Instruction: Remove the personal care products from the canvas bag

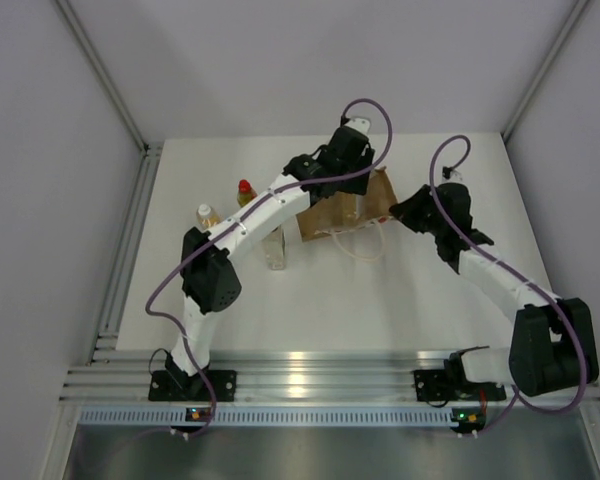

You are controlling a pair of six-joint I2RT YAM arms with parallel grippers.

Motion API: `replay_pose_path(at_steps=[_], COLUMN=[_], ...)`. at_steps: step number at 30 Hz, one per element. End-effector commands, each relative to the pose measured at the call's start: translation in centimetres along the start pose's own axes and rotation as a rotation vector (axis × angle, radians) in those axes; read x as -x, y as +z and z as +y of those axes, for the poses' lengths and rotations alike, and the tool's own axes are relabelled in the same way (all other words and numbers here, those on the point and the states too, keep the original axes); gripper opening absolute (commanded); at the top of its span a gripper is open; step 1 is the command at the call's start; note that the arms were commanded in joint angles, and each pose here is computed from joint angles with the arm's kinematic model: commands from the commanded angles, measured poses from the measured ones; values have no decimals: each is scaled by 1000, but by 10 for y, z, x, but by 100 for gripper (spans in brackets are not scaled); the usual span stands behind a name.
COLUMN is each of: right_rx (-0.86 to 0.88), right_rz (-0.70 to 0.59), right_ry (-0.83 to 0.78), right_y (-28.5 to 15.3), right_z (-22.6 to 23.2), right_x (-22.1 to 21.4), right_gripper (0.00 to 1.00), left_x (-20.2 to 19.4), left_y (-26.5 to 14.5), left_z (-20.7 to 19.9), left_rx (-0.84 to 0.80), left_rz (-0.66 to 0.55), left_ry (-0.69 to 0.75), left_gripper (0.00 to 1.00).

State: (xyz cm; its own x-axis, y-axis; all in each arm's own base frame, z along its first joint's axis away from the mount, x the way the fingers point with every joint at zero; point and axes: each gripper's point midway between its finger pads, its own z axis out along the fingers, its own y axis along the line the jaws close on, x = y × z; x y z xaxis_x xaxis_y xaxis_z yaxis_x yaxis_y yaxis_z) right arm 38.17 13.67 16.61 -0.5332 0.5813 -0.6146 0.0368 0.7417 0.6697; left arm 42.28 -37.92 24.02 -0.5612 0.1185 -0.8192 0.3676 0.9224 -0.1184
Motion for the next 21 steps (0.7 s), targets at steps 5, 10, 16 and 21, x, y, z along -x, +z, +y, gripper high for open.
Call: replay_pose_path(at_steps=[5,10,16,21], right_rx=[-93,-124,-150,-167], right_rz=[-120,-78,-82,-137], right_ry=[102,184,333,453], right_y=[-16,-3,7,3], right_z=[2,-3,-16,-21], right_x=[19,4,-10,-8], right_gripper=[0,0,0,0], left_x=[54,33,19,12], left_y=[2,16,19,22], left_z=[-32,-36,-37,-34], left_rx=[-133,-142,-115,-61], left_rz=[-167,-115,-95,-97], left_ry=[-39,-29,-7,15], left_gripper=[0,0,0,0])
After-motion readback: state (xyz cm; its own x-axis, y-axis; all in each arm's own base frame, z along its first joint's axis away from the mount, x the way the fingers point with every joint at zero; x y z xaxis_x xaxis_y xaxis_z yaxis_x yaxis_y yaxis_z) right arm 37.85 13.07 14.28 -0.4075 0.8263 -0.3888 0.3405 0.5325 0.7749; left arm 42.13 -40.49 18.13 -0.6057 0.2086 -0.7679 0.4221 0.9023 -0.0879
